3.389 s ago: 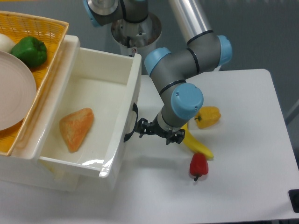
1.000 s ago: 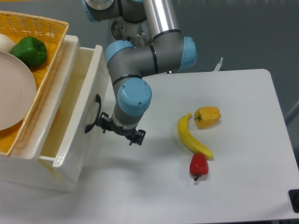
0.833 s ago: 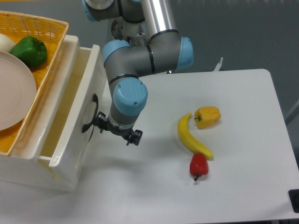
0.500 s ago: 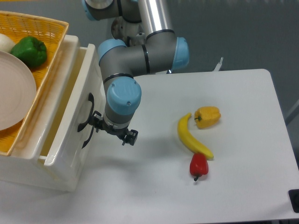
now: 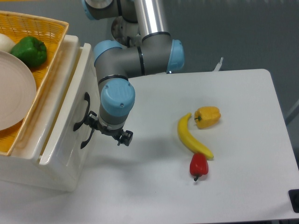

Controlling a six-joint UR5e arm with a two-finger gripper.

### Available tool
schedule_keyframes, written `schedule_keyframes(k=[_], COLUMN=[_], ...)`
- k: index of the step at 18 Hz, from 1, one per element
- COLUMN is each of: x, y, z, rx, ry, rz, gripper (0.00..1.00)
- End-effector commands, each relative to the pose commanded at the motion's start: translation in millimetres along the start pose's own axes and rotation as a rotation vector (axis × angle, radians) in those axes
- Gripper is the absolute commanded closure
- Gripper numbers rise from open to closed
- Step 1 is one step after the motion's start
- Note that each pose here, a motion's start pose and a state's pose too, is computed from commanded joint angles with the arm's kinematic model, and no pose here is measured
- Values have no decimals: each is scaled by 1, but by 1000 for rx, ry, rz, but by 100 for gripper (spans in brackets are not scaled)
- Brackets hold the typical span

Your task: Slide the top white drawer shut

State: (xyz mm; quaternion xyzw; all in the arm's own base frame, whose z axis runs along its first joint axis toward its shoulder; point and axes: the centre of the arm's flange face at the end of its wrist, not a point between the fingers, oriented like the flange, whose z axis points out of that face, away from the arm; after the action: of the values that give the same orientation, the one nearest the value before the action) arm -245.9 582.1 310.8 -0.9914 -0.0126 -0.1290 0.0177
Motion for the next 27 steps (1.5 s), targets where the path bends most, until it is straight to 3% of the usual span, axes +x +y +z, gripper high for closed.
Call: schedule_keyframes(k=[27], x=[6], y=[0], z=[0], rx=[12], ry=[23], rz=[-5], gripper=[0])
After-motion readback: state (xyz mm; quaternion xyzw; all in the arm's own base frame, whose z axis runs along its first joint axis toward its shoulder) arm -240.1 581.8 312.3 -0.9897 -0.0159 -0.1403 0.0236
